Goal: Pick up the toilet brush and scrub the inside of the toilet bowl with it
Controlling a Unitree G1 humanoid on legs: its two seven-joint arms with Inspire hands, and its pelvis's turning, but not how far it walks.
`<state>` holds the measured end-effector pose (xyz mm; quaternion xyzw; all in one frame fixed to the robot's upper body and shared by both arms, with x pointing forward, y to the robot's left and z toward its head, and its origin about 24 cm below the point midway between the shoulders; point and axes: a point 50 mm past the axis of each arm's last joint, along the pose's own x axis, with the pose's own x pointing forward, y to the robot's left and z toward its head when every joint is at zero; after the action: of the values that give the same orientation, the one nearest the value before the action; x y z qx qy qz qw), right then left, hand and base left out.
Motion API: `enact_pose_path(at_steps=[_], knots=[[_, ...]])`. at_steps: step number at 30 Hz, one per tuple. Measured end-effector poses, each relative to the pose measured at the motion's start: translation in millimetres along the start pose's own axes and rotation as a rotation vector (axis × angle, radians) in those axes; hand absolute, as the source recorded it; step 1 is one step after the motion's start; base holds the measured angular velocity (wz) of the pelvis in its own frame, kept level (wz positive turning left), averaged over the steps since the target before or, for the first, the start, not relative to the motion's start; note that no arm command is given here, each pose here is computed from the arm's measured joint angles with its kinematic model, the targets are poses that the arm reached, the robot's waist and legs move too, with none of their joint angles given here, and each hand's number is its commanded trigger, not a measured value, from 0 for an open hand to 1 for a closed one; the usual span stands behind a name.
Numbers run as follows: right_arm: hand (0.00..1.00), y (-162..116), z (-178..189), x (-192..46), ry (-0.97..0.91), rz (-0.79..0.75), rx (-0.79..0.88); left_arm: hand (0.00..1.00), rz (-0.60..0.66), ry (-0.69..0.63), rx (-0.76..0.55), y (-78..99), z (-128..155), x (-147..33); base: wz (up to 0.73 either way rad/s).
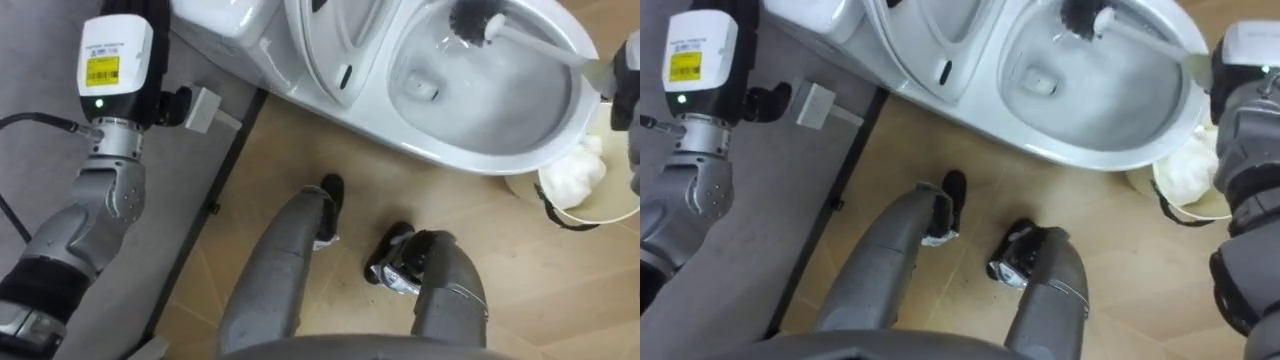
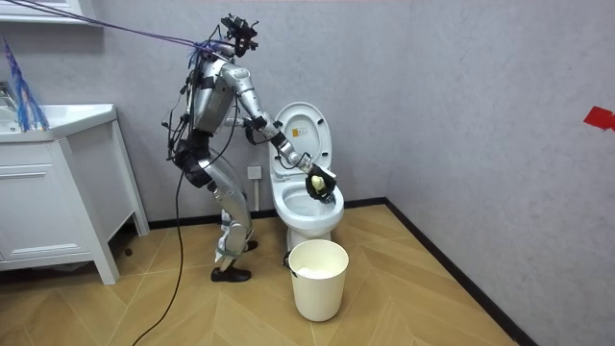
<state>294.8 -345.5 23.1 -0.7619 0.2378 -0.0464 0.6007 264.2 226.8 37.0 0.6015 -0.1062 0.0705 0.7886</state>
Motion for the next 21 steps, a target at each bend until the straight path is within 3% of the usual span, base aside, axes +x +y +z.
enact_pose_path(at_steps=[5,12,21], knots=[[1.00,34.5,18.7,-16.8,-0.104,0.113,-0.171,0.00,-0.028,-0.007,-0.054,-11.8,13.5,-3.0,-0.03],[1.00,58.5,42.7,-31.3,-0.085,0.222,-0.125,0.00,-0.080,0.034,-0.079,-24.0,10.7,-20.9,-0.02],[1.00,81.2,47.2,-45.3,-0.066,0.290,-0.057,0.00,-0.070,0.066,-0.138,-24.0,8.8,-21.4,0.00]])
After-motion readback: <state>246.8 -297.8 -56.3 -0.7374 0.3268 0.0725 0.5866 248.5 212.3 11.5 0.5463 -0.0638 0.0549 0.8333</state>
